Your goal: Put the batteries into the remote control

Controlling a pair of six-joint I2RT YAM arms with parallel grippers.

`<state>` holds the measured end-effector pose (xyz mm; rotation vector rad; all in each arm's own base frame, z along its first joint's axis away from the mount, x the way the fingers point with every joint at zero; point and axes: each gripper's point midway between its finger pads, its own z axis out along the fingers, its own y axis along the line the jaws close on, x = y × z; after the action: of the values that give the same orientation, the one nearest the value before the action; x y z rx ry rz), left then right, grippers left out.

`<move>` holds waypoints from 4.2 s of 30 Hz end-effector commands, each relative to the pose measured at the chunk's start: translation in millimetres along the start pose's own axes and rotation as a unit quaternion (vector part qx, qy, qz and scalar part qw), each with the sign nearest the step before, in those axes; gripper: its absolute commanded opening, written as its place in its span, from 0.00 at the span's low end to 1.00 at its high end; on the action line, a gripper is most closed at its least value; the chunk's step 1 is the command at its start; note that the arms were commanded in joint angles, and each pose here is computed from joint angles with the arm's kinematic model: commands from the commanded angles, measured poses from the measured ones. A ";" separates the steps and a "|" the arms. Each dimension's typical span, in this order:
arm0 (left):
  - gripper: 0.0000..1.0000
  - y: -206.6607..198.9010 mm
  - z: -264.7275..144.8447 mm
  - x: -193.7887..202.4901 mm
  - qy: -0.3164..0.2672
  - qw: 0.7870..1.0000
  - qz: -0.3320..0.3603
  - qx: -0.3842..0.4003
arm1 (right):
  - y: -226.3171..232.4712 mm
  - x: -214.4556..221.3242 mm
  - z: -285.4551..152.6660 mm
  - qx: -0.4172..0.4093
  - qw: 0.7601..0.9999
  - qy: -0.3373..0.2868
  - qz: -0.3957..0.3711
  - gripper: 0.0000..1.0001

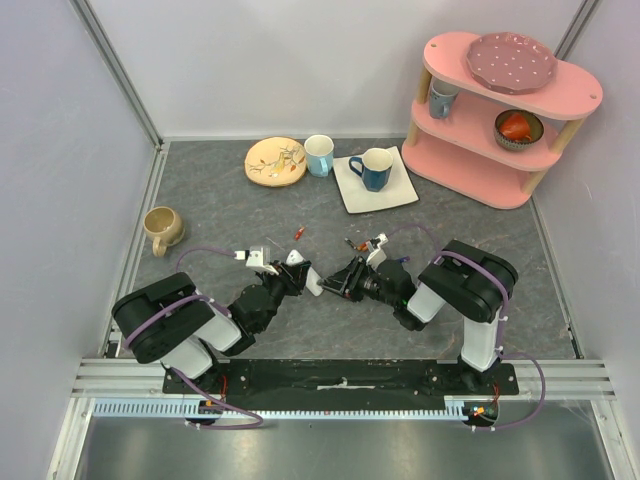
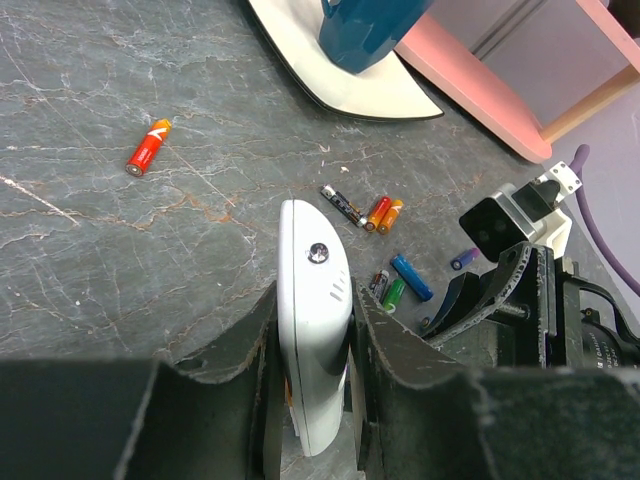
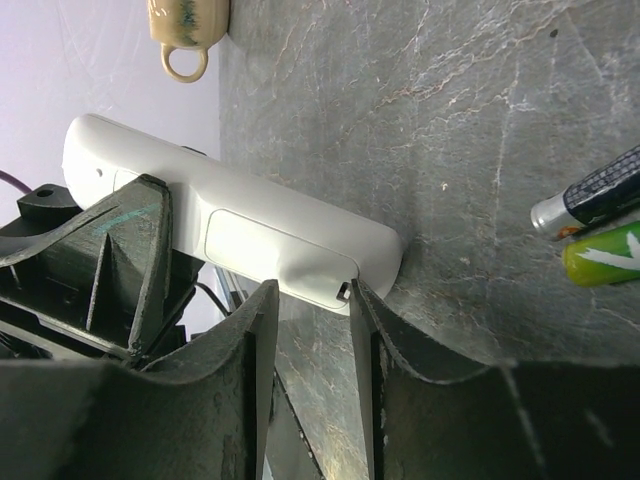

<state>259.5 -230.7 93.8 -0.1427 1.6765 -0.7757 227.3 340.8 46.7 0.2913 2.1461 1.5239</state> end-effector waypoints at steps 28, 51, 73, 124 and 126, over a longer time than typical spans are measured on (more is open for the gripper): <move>0.02 -32.9 -2.1 -41.2 -0.084 0.994 -0.039 0.063 | 35.7 -9.4 4.5 -0.051 0.998 -0.007 -0.028 0.30; 0.02 -27.2 -1.1 -35.6 -0.079 0.995 -0.027 0.052 | 43.6 -11.3 -1.3 -0.052 0.998 -0.008 -0.044 0.30; 0.02 -30.1 -4.4 -37.3 -0.078 0.994 -0.048 0.058 | 29.7 -8.7 -8.6 -0.029 0.998 -0.009 -0.056 0.30; 0.02 -32.4 -12.6 -22.9 0.006 0.996 -0.081 0.037 | 38.6 -40.4 -60.0 0.116 0.955 -0.011 -0.274 0.72; 0.02 -39.4 -14.3 -17.8 0.030 0.994 -0.094 0.046 | 45.2 -48.8 -71.2 0.129 0.937 -0.011 -0.324 0.72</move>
<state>242.8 -232.0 121.1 -0.1784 1.6571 -0.9000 224.2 310.9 111.1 -0.1016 2.1240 1.1742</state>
